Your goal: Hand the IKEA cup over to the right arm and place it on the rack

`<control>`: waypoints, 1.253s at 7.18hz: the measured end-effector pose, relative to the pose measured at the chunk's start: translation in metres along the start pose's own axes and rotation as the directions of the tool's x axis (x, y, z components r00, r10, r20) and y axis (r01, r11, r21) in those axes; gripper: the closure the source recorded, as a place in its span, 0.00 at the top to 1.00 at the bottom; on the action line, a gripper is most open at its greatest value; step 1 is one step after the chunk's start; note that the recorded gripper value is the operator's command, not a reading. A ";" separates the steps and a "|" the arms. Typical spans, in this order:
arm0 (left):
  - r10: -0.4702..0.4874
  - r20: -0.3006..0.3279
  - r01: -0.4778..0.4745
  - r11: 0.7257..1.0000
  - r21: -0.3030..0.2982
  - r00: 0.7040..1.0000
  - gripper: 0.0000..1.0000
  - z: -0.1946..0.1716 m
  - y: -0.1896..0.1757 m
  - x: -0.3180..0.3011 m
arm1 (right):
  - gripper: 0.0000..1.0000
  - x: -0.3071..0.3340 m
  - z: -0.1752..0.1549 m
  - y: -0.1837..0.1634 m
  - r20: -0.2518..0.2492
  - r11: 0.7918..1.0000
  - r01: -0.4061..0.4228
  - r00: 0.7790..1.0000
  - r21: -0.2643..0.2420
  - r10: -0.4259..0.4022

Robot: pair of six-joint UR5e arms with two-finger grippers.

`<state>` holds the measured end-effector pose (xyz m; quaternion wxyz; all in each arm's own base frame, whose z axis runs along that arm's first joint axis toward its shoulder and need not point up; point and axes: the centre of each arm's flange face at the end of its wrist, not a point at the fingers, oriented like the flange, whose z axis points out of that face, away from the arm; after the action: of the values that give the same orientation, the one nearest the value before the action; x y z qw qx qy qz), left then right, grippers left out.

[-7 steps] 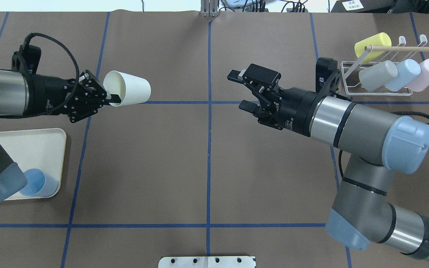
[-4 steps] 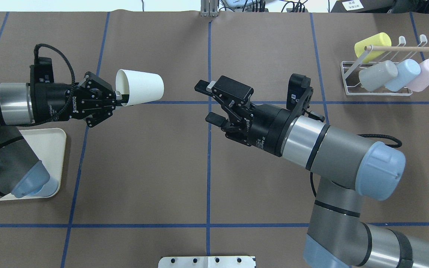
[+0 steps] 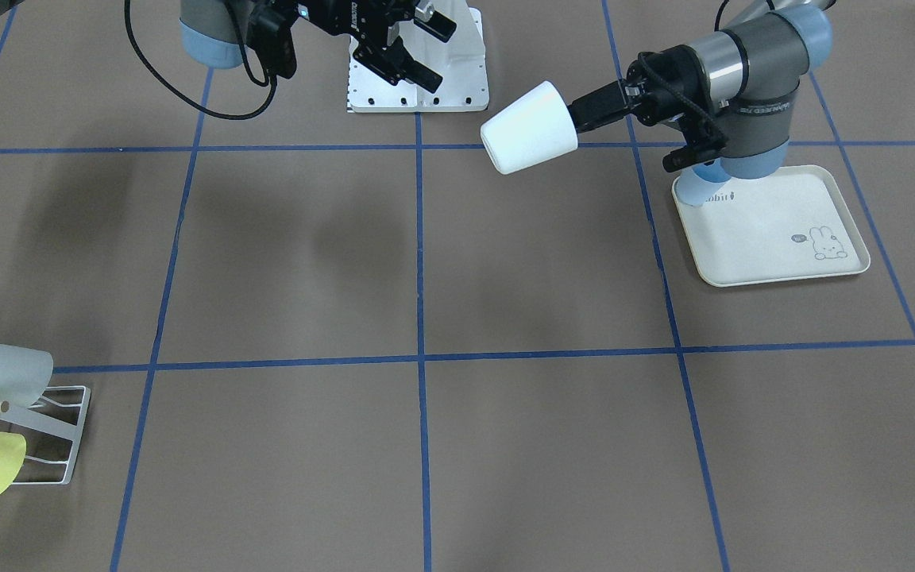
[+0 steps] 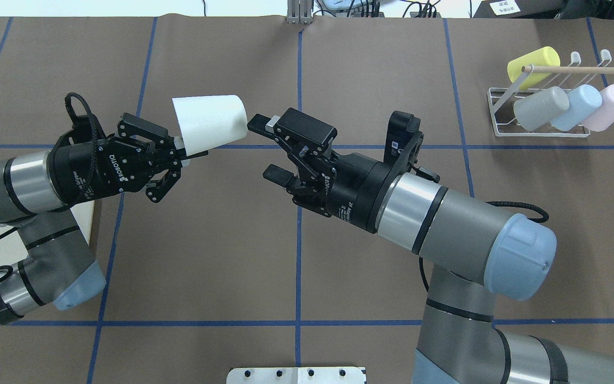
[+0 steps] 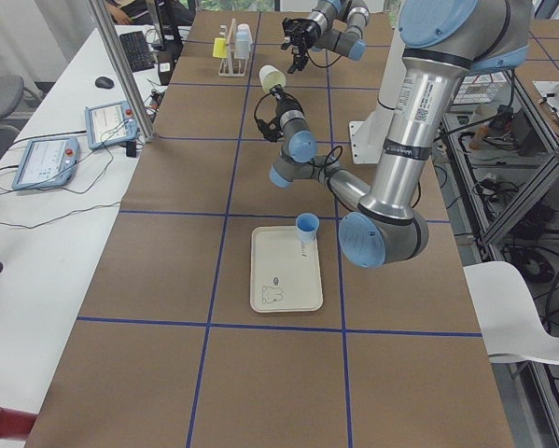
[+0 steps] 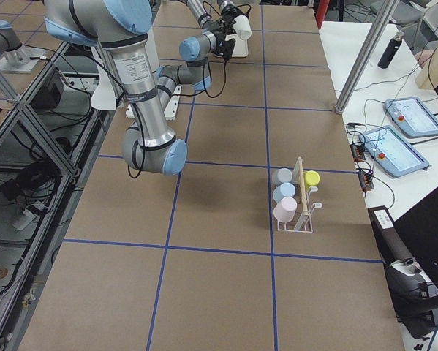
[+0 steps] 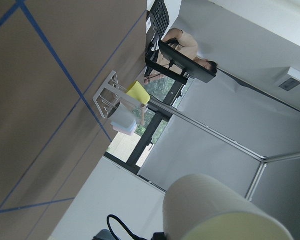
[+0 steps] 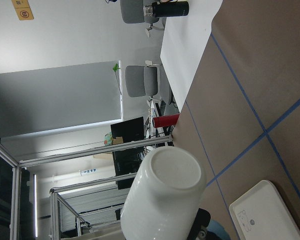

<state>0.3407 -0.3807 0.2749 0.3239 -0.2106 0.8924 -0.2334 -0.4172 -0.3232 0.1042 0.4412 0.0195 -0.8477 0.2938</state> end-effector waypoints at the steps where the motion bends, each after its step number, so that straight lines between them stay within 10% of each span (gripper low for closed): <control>1: -0.041 -0.025 0.041 0.999 -0.019 0.999 0.00 0.003 0.009 -0.005 | 0.98 -0.001 0.001 0.000 0.005 1.000 -0.005 1.000 0.009 0.005; 7: -0.108 -0.026 0.105 0.990 -0.095 0.994 0.00 0.021 0.045 -0.024 | 0.88 -0.003 0.008 0.008 0.016 1.000 -0.024 1.000 0.002 0.024; 8: -0.111 -0.024 0.108 0.989 -0.101 0.994 0.00 0.023 0.047 -0.026 | 0.82 -0.003 0.008 0.008 0.016 1.000 -0.023 1.000 0.001 0.023; 9: -0.115 -0.021 0.112 0.988 -0.105 0.993 0.03 0.024 0.049 -0.028 | 0.52 -0.002 0.008 0.009 0.014 1.000 -0.024 1.000 0.000 0.024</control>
<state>0.3651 -0.3332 0.2449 0.2864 -0.2742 0.8943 -0.2075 -0.4244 -0.3203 0.0950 0.4317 0.0115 -0.8510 0.2990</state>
